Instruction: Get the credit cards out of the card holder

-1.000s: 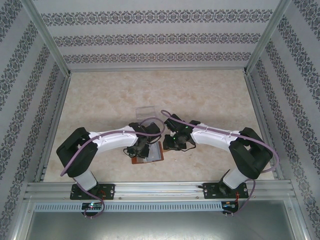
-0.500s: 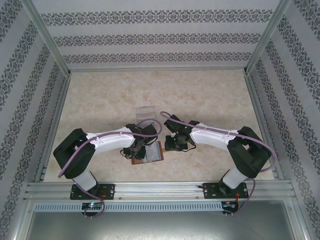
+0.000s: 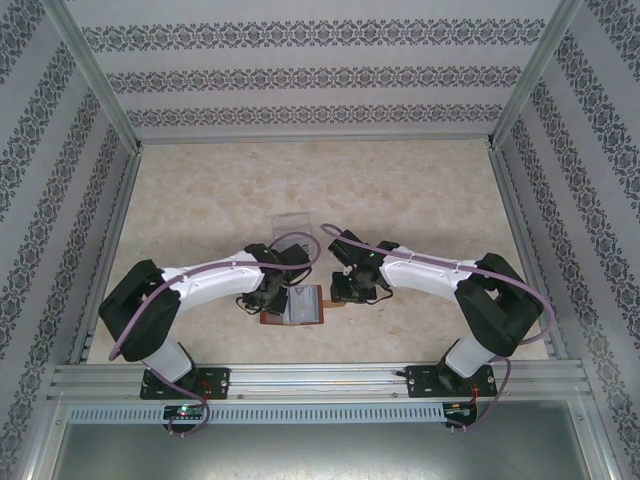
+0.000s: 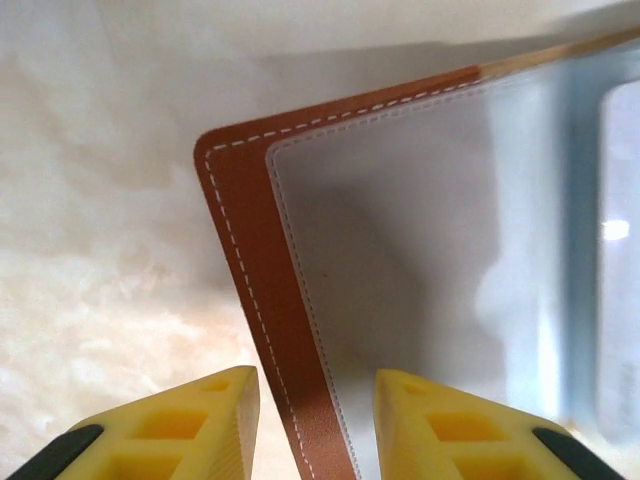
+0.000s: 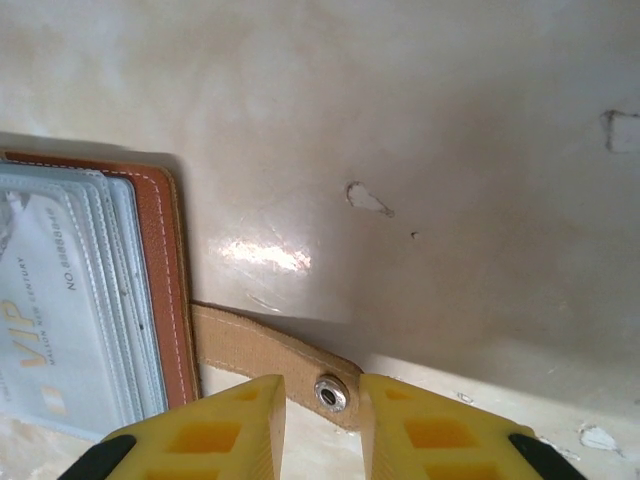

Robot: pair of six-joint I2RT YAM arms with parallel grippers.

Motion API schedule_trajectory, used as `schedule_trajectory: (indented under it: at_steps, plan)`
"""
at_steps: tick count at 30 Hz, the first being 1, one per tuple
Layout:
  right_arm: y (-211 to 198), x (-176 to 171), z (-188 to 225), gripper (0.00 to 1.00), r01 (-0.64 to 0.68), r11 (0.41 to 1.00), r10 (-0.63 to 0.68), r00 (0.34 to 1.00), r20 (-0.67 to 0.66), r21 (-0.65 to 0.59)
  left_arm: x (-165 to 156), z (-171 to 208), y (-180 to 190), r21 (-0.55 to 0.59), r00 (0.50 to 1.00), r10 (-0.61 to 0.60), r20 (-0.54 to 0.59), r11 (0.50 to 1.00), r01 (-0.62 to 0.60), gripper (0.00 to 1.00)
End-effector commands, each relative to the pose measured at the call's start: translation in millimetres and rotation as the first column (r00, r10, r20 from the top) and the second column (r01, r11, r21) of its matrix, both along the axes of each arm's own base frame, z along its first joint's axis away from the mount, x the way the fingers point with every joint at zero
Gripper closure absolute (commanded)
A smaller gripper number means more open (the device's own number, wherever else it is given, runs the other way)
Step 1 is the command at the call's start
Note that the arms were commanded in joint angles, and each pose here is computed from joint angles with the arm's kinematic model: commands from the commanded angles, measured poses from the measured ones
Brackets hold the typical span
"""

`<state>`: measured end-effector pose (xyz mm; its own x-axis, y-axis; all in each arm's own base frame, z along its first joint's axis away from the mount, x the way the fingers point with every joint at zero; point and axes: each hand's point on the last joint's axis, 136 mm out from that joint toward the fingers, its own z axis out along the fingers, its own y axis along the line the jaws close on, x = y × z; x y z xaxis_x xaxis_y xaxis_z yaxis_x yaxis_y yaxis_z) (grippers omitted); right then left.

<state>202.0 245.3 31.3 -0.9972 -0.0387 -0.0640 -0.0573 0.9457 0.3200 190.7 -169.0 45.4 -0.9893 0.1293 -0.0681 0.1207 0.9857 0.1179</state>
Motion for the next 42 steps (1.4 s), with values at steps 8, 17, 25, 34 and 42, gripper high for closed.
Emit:
schedule_trajectory:
  at_steps: [8,17,25,34,42]
  plan:
    - [3.4,5.4,26.3,0.72,-0.005,1.000,0.003,0.998,0.058,0.024,24.3,57.4,-27.0,-0.176,0.995,0.003,0.097,0.984,0.014,0.64]
    - [28.7,9.1,35.6,0.72,0.014,0.987,-0.021,0.999,0.046,0.158,36.1,31.1,-61.5,-0.455,0.996,0.091,0.011,0.887,-0.076,0.72]
    - [46.1,13.7,37.4,0.72,0.024,0.972,-0.031,0.999,0.028,0.232,37.6,9.8,-61.5,-0.553,0.990,0.132,-0.056,0.821,-0.141,0.77]
    - [59.1,14.5,27.8,0.72,0.019,0.966,-0.018,1.000,-0.005,0.259,36.8,-5.5,-67.7,-0.580,0.985,0.137,-0.102,0.796,-0.171,0.77]
    - [63.0,15.6,22.4,0.72,0.018,0.965,-0.014,1.000,-0.018,0.260,34.7,-16.5,-60.5,-0.554,0.982,0.147,-0.118,0.811,-0.188,0.77]
